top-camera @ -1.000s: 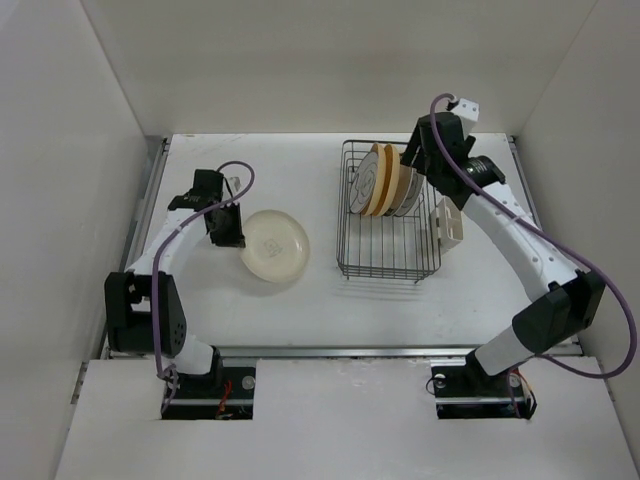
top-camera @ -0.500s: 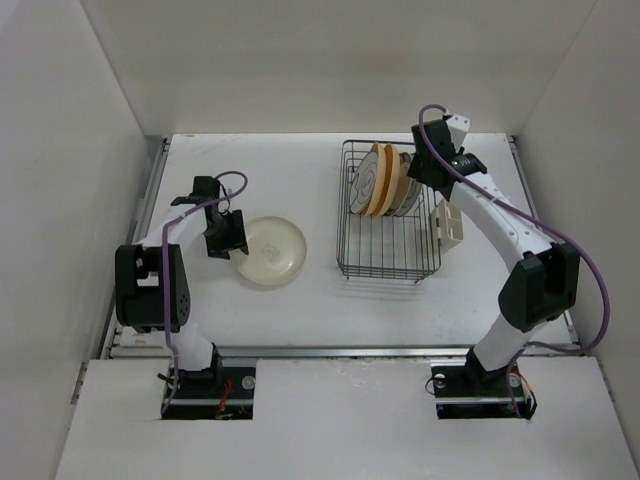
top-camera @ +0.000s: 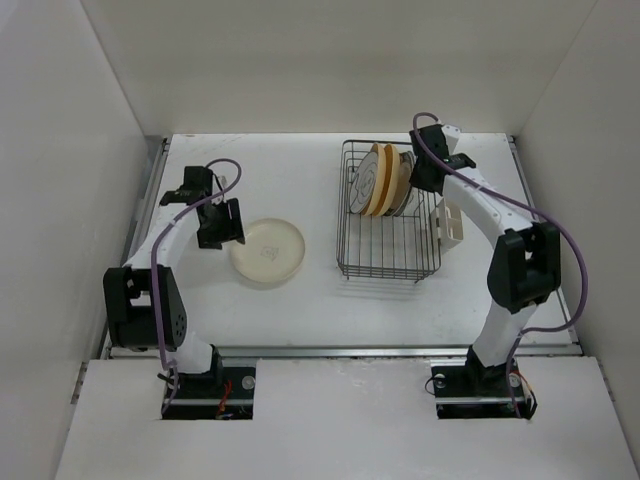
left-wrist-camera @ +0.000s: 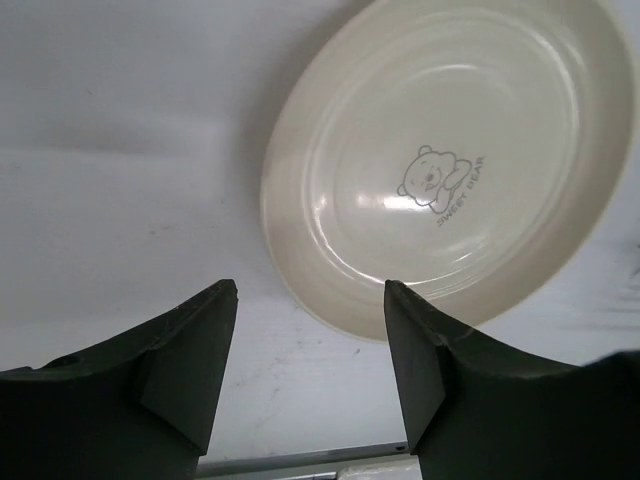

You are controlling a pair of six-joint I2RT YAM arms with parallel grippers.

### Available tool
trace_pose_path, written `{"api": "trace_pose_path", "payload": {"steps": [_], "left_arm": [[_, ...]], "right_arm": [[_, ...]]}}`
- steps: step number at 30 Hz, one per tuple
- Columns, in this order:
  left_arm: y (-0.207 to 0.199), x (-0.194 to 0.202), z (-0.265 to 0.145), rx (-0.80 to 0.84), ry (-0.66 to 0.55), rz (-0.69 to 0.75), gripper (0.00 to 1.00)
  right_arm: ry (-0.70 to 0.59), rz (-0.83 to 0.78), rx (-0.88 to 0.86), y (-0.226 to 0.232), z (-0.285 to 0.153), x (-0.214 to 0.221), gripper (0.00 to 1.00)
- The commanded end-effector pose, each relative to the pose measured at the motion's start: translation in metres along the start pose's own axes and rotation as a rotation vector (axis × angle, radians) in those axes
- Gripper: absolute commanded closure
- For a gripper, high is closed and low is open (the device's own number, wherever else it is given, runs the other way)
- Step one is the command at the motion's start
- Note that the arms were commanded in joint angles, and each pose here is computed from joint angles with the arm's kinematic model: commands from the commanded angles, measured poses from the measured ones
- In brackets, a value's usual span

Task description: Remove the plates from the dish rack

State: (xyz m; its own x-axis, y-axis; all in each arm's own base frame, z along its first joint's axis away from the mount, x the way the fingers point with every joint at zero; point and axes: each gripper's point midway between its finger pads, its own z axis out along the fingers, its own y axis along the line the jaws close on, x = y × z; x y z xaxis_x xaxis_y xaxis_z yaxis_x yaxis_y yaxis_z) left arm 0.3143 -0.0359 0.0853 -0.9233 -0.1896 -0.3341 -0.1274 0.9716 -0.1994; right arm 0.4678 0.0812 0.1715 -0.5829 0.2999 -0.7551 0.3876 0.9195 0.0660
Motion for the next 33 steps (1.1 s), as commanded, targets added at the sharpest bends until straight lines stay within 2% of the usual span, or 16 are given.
{"api": "trace_pose_path", "payload": {"steps": [1, 5, 8, 11, 14, 18, 30, 33], "left_arm": [[-0.006, -0.024, -0.043, 0.002, -0.103, 0.044, 0.42], [-0.006, -0.018, -0.055, -0.004, -0.072, 0.051, 0.42], [-0.008, -0.019, -0.06, 0.004, -0.067, 0.06, 0.42], [-0.01, -0.019, -0.065, 0.015, -0.074, 0.061, 0.42], [-0.011, -0.02, -0.07, 0.016, -0.082, 0.062, 0.42], [-0.011, -0.02, -0.07, 0.016, -0.082, 0.062, 0.42], [-0.001, -0.019, -0.082, -0.043, -0.103, 0.072, 0.42], [0.005, -0.018, -0.082, -0.074, -0.107, 0.082, 0.42]], "right_arm": [[-0.017, 0.005, -0.073, 0.017, 0.0, -0.009, 0.8], [-0.055, 0.026, -0.096, 0.016, -0.017, -0.024, 0.73], [-0.113, 0.044, -0.048, 0.003, -0.03, -0.04, 0.59], [-0.178, 0.058, 0.002, -0.015, -0.051, -0.059, 0.53], [-0.224, 0.069, -0.023, -0.018, -0.07, -0.074, 0.52], [-0.209, 0.047, -0.102, -0.007, -0.072, -0.068, 0.52], [-0.107, 0.009, -0.065, 0.01, -0.023, -0.04, 0.52], [-0.072, -0.006, -0.038, 0.006, -0.006, -0.027, 0.55]]}}
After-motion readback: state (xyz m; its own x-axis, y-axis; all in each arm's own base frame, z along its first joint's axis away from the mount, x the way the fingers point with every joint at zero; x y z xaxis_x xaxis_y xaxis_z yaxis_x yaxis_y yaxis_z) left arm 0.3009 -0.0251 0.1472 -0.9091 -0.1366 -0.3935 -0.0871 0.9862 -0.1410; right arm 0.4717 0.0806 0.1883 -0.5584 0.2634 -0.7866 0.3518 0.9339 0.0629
